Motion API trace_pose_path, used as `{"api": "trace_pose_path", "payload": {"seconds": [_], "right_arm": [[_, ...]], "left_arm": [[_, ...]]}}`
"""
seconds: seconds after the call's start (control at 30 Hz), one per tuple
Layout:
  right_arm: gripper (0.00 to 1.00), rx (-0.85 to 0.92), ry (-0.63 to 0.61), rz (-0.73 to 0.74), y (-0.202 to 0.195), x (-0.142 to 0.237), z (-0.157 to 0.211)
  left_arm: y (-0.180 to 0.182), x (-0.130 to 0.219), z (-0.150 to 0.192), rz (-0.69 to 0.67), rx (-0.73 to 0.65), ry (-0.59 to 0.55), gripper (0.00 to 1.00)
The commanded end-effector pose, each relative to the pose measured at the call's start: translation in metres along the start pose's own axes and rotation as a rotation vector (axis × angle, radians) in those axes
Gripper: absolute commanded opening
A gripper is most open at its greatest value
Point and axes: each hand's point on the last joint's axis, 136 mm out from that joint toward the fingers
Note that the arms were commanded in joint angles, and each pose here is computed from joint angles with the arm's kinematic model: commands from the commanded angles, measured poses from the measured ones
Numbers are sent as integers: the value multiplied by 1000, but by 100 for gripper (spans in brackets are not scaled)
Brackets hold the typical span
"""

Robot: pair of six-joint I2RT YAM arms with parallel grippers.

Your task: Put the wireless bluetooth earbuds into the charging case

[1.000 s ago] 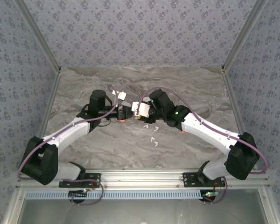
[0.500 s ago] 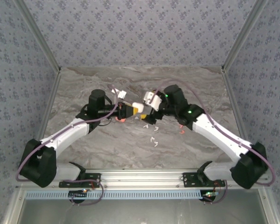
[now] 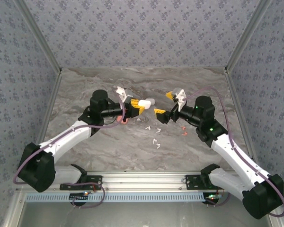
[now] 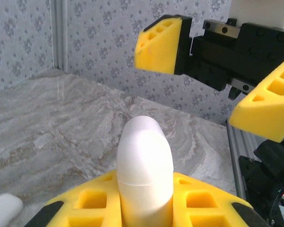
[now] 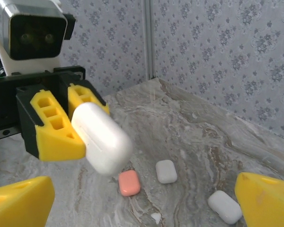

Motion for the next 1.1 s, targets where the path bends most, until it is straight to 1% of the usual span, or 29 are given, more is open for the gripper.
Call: {"api": "trace_pose_path", "payload": {"seconds": [0.0,0.17,0.43,0.73,1.07], "right_arm": [[100,0,-42,-23,2,-1,-16],[100,6,0,-1,-6,-10,-12],[100,15,-5,21,-13,-15,-17],[100,14,34,46,-22,-21,-15],[100,-12,64,73,-38,-22,-22]], "left_arm": [[-17,-5,-29,71,-137,-53,0],[-21,-10,-32,89,-148,-47,0],[-25,-13,-30,102,-152,-34,0],[-27,-15,-27,108,-162,-29,0],[-30,-16,-24,118,-188,-32,0]]}}
Point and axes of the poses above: each hand's point on the last joint's axis, 136 mm out from that joint toward the fingers, its own x axis back along the fingers, its own y axis along the line the jaws close on, z = x × y, and after that the axes turned 5 degrees about x, right-handed
